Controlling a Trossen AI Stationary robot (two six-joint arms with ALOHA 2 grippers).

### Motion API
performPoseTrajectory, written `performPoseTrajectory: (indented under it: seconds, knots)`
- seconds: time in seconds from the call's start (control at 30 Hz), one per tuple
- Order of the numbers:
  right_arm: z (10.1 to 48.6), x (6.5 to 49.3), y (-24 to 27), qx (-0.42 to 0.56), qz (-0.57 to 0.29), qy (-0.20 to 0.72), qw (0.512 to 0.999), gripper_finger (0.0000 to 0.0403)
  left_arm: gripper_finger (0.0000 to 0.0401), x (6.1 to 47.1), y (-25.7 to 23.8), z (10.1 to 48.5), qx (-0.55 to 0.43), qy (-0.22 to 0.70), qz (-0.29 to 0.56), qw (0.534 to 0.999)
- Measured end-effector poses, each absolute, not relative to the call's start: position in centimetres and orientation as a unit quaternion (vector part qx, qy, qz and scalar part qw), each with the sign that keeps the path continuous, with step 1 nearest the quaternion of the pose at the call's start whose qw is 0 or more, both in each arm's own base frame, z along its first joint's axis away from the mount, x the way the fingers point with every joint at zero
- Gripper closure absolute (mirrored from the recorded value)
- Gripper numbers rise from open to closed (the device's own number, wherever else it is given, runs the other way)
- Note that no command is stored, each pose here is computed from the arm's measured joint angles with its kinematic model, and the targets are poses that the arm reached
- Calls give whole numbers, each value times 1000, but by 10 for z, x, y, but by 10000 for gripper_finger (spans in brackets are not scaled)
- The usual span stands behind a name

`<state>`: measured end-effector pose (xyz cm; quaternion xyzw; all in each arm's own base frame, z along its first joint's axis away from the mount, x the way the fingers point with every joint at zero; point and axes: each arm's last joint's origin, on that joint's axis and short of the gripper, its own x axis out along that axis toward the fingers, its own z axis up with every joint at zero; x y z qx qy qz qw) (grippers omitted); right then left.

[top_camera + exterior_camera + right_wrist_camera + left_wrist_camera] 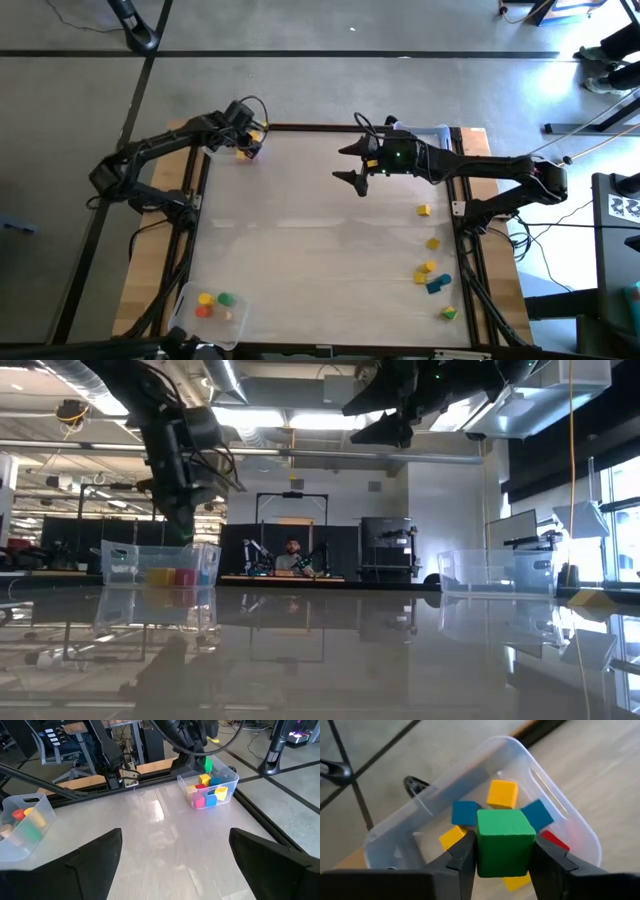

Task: Sort blocks by size
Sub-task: Put the right green cube block into the top left transparent bin, then put the right yellow cylinder block into the bottom transparent bin

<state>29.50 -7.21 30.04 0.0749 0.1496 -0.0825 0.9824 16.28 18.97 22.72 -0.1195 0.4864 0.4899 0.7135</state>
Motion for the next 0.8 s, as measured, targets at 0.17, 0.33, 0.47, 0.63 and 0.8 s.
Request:
performPoseTrajectory:
  seconds: [0.17,0.33,0.47,0.63,0.8]
  knots:
    - [300,295,-72,72,-77,151,983,39,222,163,190,225,-121,490,486,714]
    - [300,294,-71,66,-75,155,983,39,194,160,184,236,-116,474,489,723]
    - [302,283,-64,70,-84,190,976,39,188,160,170,252,-116,441,454,765]
    - [307,257,-44,76,-115,253,958,39,191,171,145,273,-97,381,354,849]
    - [303,227,-32,127,-164,337,918,39,190,191,123,284,-67,332,282,898]
